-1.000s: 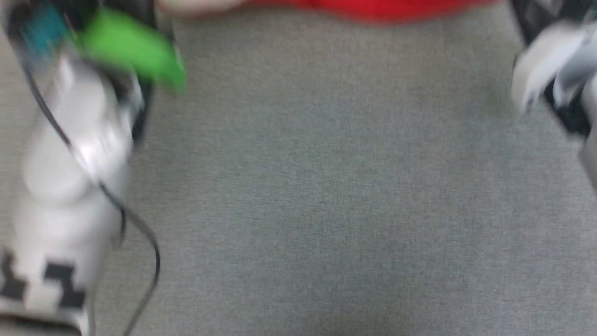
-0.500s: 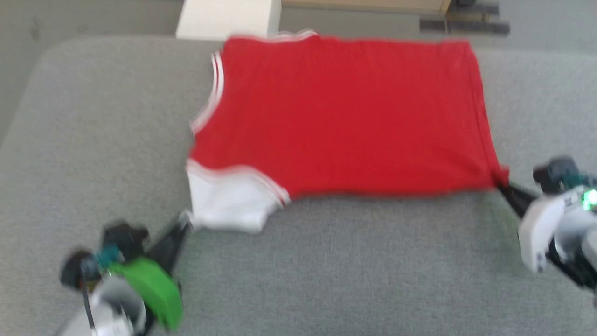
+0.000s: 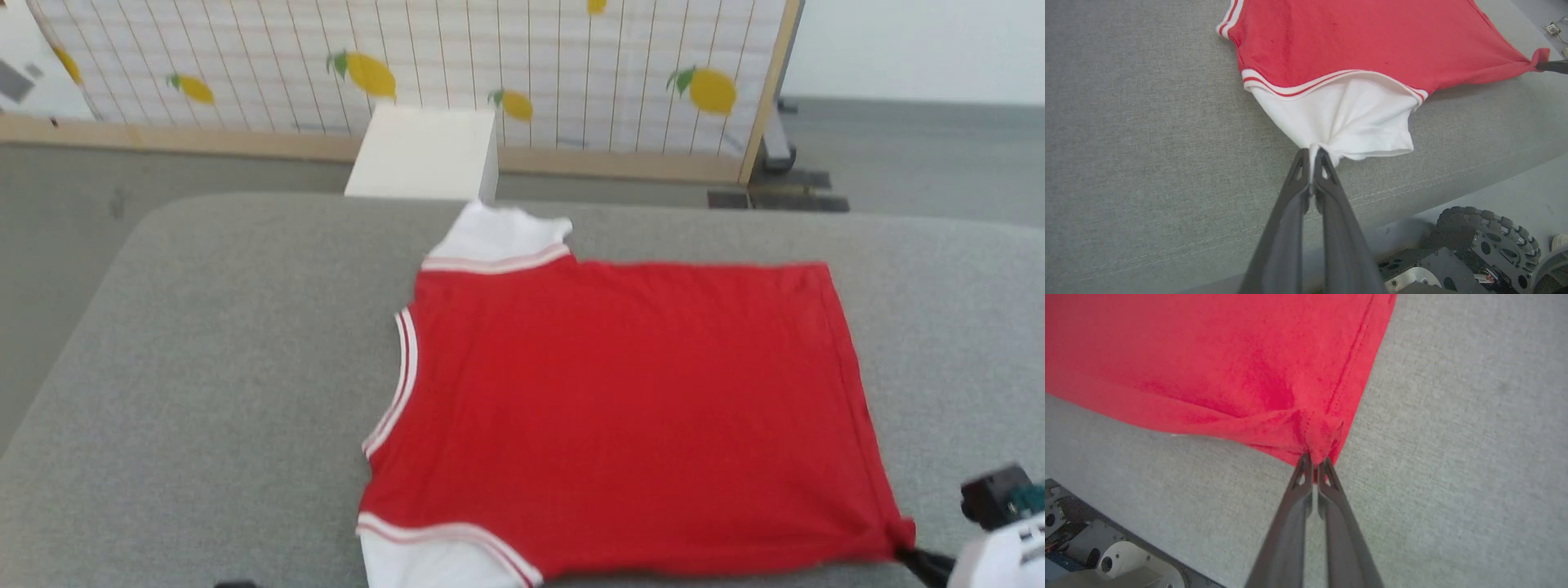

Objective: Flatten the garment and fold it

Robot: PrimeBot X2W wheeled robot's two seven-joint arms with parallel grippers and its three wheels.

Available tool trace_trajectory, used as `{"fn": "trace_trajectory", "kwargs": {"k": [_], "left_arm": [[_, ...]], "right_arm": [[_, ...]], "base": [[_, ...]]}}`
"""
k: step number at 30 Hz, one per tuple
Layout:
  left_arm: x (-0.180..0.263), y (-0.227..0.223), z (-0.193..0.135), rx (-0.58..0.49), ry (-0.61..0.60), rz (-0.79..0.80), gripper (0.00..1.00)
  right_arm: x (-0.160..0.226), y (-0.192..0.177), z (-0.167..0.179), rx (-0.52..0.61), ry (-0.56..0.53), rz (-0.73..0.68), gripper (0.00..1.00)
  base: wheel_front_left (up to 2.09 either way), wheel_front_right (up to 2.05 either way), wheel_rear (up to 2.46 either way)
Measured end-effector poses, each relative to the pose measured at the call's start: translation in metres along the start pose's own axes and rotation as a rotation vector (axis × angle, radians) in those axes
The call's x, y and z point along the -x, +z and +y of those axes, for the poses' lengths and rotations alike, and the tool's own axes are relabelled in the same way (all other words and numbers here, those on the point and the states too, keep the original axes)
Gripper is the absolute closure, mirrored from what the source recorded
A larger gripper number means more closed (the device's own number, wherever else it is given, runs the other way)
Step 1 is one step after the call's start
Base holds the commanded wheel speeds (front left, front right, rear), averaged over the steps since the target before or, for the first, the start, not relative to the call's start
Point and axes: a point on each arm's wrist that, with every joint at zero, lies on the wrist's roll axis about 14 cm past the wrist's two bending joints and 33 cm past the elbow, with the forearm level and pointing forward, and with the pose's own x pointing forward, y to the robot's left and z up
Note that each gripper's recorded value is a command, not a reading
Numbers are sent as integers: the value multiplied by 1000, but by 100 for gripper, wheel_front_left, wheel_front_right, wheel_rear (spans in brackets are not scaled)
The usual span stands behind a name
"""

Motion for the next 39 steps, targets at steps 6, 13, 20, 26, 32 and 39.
{"fn": "trace_trajectory", "kwargs": {"k": [6, 13, 20, 26, 32, 39], "left_arm": [[5, 13, -11, -30, -32, -57, 100], [-15, 78, -3, -86, -29, -265, 100], [-45, 128, 6, -102, -41, -393, 100], [-81, 148, 23, -128, -35, -405, 100], [-123, 150, 36, -138, -45, -358, 100], [-169, 114, 64, -176, 4, -209, 100]], "right_arm": [[17, 3, 0, -42, -12, -61, 100], [16, 38, -1, -45, -15, -161, 100], [-1, 76, -10, -47, -40, -213, 100], [-29, 85, -18, -48, -55, -169, 100], [-59, 78, -26, -47, -68, -82, 100], [-90, 64, -30, -46, -66, 7, 100]], "base": [[0, 0, 0], [0, 0, 0], [0, 0, 0], [0, 0, 0], [0, 0, 0], [0, 0, 0]]}}
